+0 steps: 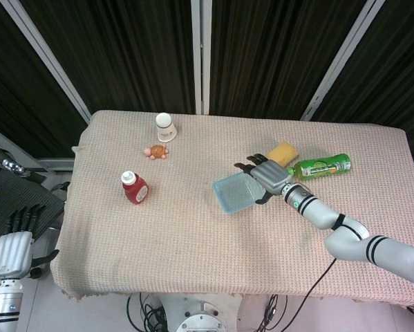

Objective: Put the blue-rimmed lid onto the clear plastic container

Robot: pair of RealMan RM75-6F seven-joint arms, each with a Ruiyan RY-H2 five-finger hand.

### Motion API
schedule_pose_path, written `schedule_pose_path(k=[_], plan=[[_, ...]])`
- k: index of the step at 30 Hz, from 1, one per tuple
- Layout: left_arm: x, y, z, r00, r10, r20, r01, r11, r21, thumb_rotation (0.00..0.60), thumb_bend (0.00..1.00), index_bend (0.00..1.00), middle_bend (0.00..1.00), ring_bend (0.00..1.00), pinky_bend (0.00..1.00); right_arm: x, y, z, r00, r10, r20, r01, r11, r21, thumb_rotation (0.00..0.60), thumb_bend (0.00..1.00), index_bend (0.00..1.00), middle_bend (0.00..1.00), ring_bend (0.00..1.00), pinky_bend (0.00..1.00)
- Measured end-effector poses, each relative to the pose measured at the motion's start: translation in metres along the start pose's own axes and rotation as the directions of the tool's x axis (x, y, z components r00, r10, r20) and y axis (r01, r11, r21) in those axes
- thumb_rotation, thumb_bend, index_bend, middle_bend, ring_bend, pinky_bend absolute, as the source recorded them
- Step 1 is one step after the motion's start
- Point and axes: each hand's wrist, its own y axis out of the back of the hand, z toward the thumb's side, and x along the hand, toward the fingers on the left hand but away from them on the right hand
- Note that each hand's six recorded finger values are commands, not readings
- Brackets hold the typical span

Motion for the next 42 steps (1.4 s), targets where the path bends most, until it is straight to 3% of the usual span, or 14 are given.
schedule_pose_path(k=[33,42], plan=[[-0.001,-0.004,-0.006,1.0,-0.004,-0.001,0.004,1.0,-0.012,0.6,0.0,0.1,0.06,0.0,0.0,-0.007,-0.024,0.002,0.999,0.05,0.013,-0.049,0.999,-0.013,0.6,0.03,0.04,0.23,0.0,0.0],[-0.002,-0.003,-0.005,1.0,-0.002,-0.001,0.002,1.0,-0.01,0.6,0.0,0.1,0.06,0.0,0.0,-0.001,-0.013,0.007,1.0,0.004,-0.01,-0.004,1.0,-0.01,0.6,0.03,0.04,0.23,0.0,0.0]])
